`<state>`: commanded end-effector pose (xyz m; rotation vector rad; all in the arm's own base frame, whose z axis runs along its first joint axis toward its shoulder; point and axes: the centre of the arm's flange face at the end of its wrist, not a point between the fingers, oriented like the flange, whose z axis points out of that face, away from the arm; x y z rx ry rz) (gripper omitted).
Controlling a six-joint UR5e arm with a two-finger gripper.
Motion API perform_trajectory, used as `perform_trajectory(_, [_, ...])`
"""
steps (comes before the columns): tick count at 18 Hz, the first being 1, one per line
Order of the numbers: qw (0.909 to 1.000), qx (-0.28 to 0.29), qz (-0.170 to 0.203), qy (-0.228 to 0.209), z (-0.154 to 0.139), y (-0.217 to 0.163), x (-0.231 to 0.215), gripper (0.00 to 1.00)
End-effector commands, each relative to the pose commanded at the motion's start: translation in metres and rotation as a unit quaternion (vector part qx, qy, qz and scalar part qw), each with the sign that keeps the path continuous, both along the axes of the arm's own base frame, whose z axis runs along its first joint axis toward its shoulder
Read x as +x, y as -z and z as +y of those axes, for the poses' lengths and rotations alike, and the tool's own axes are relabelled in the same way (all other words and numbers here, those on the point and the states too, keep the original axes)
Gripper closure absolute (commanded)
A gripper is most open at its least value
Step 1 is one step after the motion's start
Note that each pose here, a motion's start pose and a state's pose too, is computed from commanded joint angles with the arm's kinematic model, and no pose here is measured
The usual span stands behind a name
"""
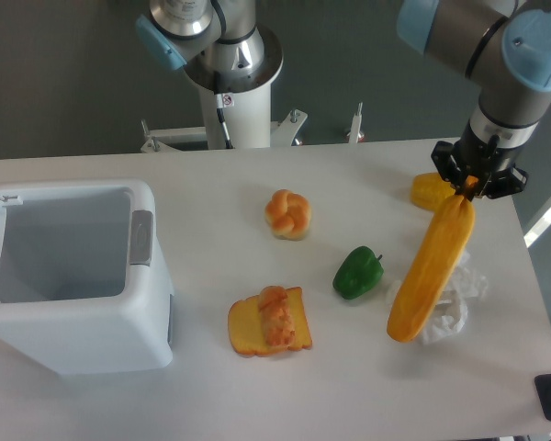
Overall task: Place the long bread in the trash can
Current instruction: 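Grip the long yellow bread loaf and lift it off the table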
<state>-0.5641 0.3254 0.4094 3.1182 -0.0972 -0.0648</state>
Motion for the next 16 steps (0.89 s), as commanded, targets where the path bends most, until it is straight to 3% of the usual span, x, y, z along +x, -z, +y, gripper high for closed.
perform_trajectory(9, [0.9997,0.004,0.022,-0.003,0.001,-0.026,0.005,0.99])
perform_trajectory(16, [0.9988,0.012,0.046,0.008,-0.01,-0.106,0.062,1.0])
